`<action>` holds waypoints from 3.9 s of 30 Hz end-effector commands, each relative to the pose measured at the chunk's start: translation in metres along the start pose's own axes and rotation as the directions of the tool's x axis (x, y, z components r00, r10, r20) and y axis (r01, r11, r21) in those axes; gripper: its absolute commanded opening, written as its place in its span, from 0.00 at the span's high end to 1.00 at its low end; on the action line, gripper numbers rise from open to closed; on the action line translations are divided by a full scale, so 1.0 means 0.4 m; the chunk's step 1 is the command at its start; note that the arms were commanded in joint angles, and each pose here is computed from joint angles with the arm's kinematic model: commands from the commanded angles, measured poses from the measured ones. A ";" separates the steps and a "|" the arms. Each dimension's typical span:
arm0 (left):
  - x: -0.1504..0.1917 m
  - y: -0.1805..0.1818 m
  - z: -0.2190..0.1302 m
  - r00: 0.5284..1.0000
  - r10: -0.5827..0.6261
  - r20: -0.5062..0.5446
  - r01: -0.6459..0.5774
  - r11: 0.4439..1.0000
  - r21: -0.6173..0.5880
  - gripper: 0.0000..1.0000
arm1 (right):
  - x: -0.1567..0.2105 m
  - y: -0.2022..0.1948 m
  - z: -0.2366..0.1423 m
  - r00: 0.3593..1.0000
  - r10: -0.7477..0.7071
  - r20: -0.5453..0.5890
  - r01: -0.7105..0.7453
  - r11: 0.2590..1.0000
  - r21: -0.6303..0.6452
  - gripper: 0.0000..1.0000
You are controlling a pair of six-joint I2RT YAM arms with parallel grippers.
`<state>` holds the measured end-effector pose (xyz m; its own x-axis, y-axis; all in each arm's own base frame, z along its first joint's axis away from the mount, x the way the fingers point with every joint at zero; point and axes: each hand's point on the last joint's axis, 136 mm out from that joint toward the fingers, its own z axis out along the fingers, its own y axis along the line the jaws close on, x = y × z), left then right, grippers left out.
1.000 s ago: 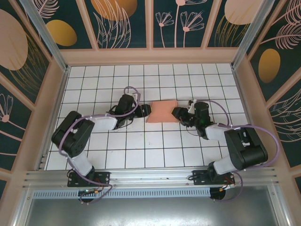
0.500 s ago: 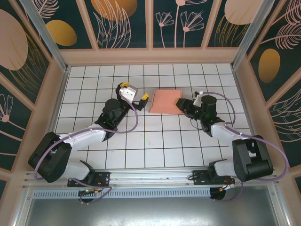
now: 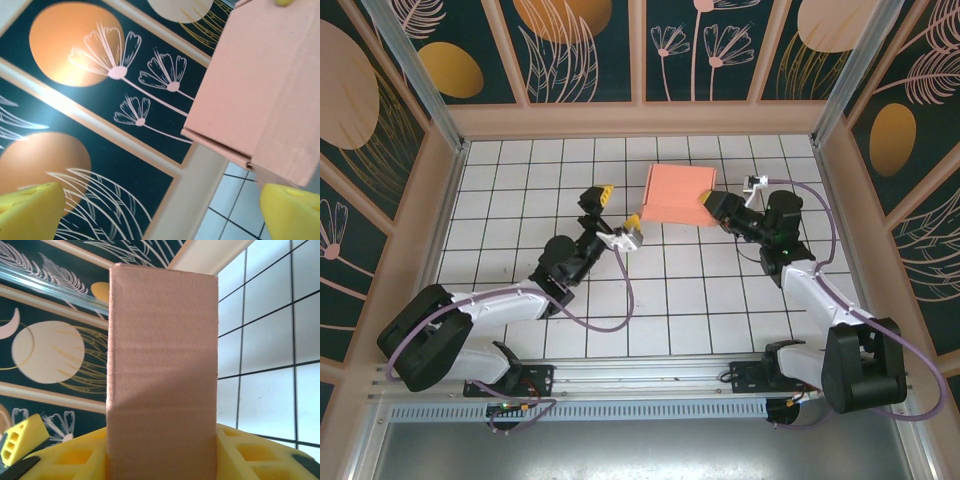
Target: Fold the paper box
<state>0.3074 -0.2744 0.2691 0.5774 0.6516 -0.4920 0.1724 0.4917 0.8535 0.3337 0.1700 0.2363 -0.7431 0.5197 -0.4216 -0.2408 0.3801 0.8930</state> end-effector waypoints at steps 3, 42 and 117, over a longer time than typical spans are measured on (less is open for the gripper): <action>-0.039 0.035 -0.016 0.964 0.267 0.007 -0.264 0.956 -0.128 0.01 | -0.001 0.110 -0.026 0.997 -0.033 -0.070 0.021 0.986 -0.163 0.55; -0.114 -0.013 0.038 0.945 0.313 0.100 -0.297 0.944 -0.144 0.01 | 0.018 0.151 -0.096 0.986 0.093 -0.137 -0.126 0.957 -0.262 0.60; 0.070 -0.279 -0.061 0.852 -0.267 -0.451 0.449 0.814 0.368 0.70 | -0.074 -0.027 -0.257 0.917 -0.384 0.109 0.329 0.882 0.338 0.20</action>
<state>0.2963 -0.3004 0.1617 0.2106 0.7182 -0.6632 0.6209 0.4257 0.6582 0.2982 0.0758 0.2525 -0.5534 0.5248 -0.6467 -0.2071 0.6654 0.7172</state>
